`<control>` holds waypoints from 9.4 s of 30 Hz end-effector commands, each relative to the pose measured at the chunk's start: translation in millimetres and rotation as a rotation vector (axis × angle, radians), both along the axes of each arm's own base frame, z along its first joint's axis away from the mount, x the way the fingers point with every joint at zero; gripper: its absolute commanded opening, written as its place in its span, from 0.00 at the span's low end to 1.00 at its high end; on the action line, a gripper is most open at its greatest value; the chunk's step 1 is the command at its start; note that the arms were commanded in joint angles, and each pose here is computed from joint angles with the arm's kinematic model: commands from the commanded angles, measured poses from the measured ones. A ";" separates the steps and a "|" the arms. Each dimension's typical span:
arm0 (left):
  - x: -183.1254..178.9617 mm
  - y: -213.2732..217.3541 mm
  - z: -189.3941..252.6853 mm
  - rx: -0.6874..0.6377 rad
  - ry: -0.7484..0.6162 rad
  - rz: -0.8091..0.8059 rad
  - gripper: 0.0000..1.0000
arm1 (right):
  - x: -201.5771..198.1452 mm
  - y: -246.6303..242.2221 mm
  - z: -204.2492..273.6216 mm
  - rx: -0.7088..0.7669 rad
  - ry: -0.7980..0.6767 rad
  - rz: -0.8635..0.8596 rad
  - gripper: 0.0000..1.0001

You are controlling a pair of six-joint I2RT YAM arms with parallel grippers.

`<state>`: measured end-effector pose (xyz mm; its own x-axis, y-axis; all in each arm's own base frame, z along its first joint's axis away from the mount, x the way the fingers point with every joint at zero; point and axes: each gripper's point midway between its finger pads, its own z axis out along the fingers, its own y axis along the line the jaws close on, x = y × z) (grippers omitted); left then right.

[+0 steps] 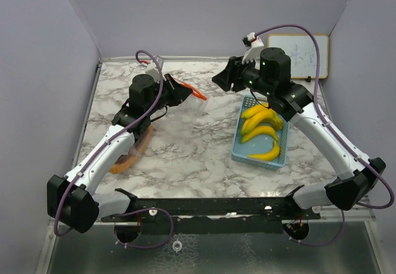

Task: Place the food in the zip-top bag and seal the zipper
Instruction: Open the zipper of the food storage bag, then pick up the fake fruit from the bin.

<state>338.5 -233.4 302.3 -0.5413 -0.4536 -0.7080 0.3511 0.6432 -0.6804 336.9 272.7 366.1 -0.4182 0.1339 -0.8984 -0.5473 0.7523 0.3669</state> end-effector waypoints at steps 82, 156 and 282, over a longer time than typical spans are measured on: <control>-65.5 -34.1 26.8 -0.092 -0.129 -0.382 0.00 | 2.2 77.3 -72.5 -0.114 0.068 0.362 0.37; -26.5 -45.3 9.1 -0.037 -0.124 -0.352 0.68 | -2.9 38.7 -62.8 -0.221 -0.070 0.264 0.02; 28.5 24.1 -71.6 0.862 -0.003 -0.043 0.00 | 0.4 -172.1 -206.1 -0.209 0.654 -0.647 0.02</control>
